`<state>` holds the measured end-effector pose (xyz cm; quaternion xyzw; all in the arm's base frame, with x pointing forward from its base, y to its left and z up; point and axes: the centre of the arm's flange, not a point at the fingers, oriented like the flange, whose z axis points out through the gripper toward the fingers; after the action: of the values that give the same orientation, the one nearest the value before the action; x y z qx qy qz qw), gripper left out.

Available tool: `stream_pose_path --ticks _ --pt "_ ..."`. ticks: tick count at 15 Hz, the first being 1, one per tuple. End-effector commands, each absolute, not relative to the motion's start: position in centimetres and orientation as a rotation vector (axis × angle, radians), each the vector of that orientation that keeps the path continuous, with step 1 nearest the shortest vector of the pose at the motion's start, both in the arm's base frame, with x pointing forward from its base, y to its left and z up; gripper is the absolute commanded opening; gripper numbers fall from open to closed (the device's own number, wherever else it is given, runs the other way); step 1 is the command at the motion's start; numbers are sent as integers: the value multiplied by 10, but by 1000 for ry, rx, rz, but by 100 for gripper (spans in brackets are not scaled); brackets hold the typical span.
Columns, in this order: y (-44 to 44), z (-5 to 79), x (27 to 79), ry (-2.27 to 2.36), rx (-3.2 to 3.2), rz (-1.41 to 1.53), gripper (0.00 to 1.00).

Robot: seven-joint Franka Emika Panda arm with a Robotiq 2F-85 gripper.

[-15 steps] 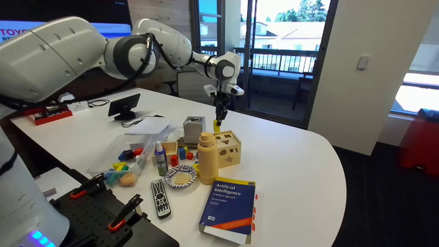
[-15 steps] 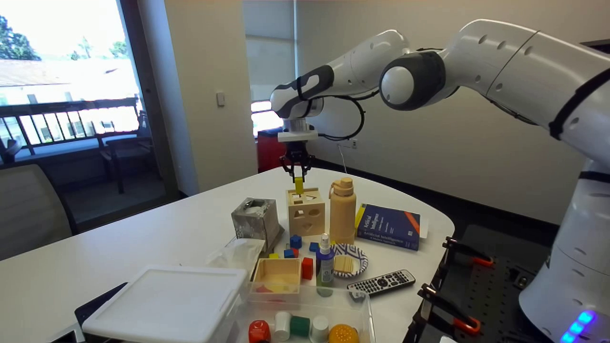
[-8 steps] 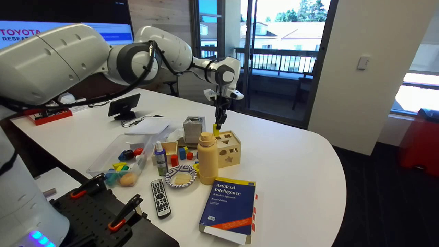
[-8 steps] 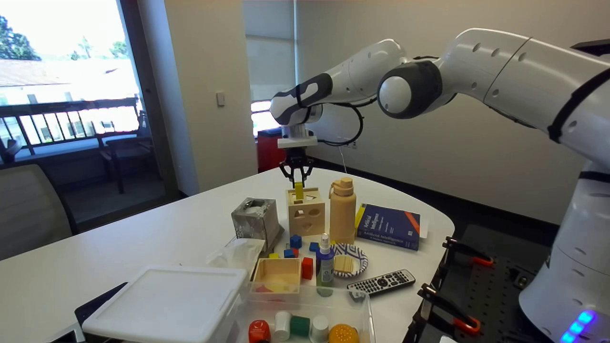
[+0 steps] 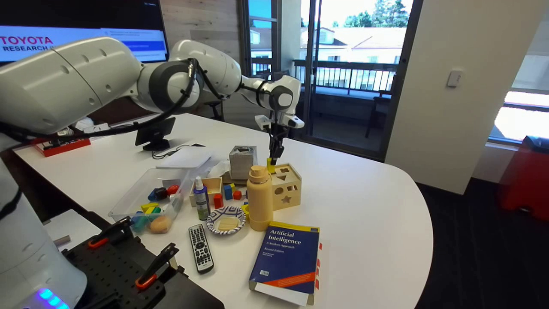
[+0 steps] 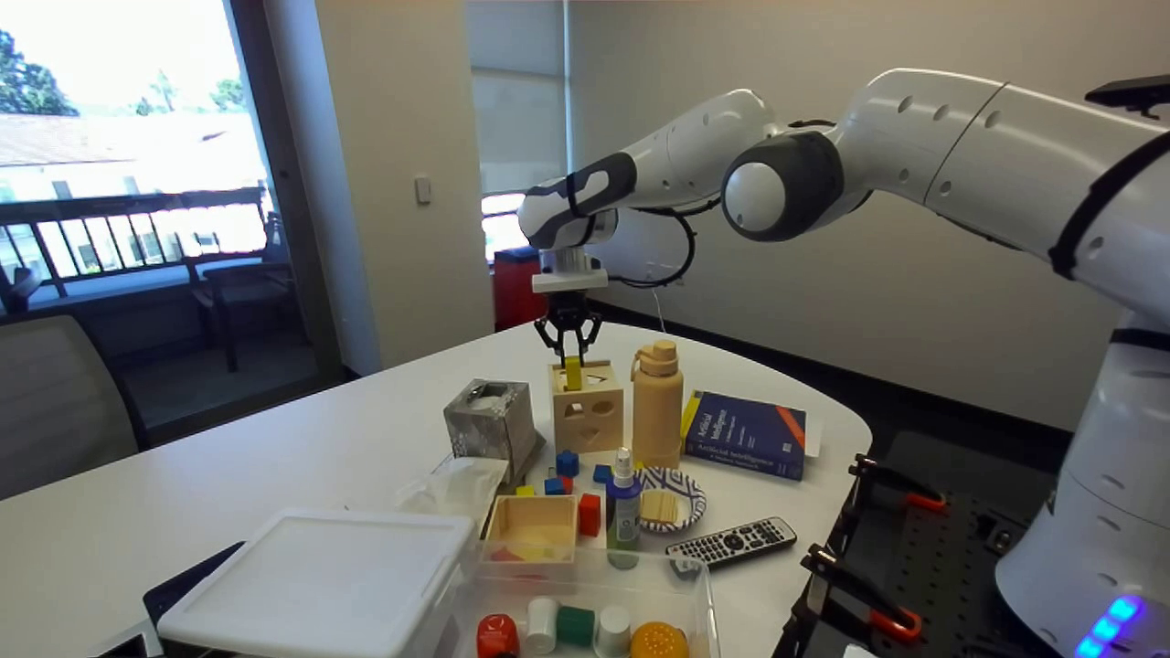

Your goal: Place the yellow block through the square part of the wooden object

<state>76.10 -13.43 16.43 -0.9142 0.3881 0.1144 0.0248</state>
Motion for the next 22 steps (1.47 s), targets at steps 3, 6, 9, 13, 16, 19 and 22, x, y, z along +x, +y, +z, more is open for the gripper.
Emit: stream_pose_path --ticks 3,6,9,13,16,19,22 --pt "-140 166 782 1207 -2851 348 8" --pt "-141 164 782 1210 -2851 347 8" --pt "-141 163 783 1208 -2860 334 8" --pt "-140 159 784 1203 -2877 342 8" --pt "-139 157 784 1201 -2887 342 8" --pt "-139 156 785 1199 -2891 339 8" --pt "-137 155 786 1193 -2891 342 8"
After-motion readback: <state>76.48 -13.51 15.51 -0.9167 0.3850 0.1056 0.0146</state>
